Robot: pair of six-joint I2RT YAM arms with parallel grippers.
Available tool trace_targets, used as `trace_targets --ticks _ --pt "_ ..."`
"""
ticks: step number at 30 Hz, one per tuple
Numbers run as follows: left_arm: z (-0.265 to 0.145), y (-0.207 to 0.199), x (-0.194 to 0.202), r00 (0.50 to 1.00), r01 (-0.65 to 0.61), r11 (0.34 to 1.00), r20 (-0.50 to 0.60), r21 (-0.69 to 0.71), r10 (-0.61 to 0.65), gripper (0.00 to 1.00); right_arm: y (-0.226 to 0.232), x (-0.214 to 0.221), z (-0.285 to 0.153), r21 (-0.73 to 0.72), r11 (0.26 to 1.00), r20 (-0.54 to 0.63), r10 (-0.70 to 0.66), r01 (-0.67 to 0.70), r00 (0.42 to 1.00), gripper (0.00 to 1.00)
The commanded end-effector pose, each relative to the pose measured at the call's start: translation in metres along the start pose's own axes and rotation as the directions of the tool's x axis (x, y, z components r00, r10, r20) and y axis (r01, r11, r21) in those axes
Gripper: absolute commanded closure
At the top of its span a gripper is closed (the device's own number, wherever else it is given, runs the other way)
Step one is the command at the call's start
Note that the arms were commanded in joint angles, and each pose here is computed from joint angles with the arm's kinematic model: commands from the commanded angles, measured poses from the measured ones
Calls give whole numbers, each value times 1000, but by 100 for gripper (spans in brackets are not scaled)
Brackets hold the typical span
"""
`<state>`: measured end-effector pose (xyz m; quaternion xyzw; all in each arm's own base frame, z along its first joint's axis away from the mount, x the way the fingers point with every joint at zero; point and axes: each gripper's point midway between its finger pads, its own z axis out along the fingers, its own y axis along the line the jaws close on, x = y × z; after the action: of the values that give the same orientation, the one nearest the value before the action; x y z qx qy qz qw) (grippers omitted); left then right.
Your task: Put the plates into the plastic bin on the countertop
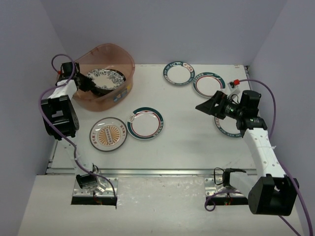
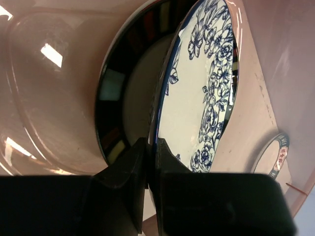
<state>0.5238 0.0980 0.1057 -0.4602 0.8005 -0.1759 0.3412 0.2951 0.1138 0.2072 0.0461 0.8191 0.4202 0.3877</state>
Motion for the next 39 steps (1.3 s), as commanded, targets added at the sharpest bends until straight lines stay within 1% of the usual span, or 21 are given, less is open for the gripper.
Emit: trace_targets --ticks 1,3,4,6,9,11,12,14,16,20,24,25,29,33,34,35,37,38,39 --pt "-16 -63 -33 995 -39 976 99 215 18 97 4 -5 2 -45 997 13 -65 65 998 1" --pt "-7 -53 -25 997 -23 982 72 187 10 69 5 -4 3 -56 996 4 -62 62 998 1" --pt "-5 -48 -23 998 -15 985 66 172 3 60 5 -4 3 -59 996 2 -62 62 998 1" --pt "-4 -41 -19 998 -4 989 66 146 -5 44 5 -4 3 -61 996 -2 -62 62 998 1" --pt "-6 -35 -17 997 -2 993 73 121 -7 33 5 -4 4 -56 996 -6 -66 65 998 1" --pt "-3 -30 -13 997 -19 996 74 87 12 21 5 -3 5 -59 997 -13 -59 59 998 1" --pt "-2 -29 -12 997 -28 996 74 79 22 2 6 -3 5 -62 996 -14 -60 59 998 1" --pt "2 -28 -9 997 -57 997 55 53 54 0 7 -2 7 -61 996 -23 -65 64 998 1" --pt "6 -25 -10 995 -94 996 44 -7 94 0 5 0 9 -41 996 -39 -81 79 996 1" --pt "15 -24 -1 991 -136 990 7 -48 137 0 4 9 19 -4 994 -102 -113 113 988 1" --pt "17 -13 0 986 -162 980 4 -113 164 0 10 27 36 22 987 -182 -153 160 971 1" --pt "15 -9 0 985 -169 976 0 -139 171 0 9 28 38 28 986 -190 -158 166 969 1" --pt "4 -8 -8 980 -188 967 31 -172 196 0 3 29 43 65 983 -195 -155 171 968 1" --pt "2 -16 -7 974 -220 964 14 -151 225 0 -6 34 58 110 982 -192 -127 150 973 1" --pt "1 -18 -5 974 -221 963 5 -156 225 0 -8 37 66 106 986 -193 -108 130 975 1" --pt "-2 -18 -6 975 -220 962 4 -164 224 0 -8 36 69 96 986 -177 -118 137 977 1" --pt "-16 -30 -11 973 -220 965 39 -145 228 0 -3 49 89 42 996 -212 -70 81 975 1" --pt "-20 -32 -13 972 -221 965 49 -143 230 0 -3 59 96 30 997 -250 -65 74 966 1" --pt "-36 -41 -21 968 -223 966 90 -131 235 0 2 68 108 2 997 -281 -74 78 957 1"
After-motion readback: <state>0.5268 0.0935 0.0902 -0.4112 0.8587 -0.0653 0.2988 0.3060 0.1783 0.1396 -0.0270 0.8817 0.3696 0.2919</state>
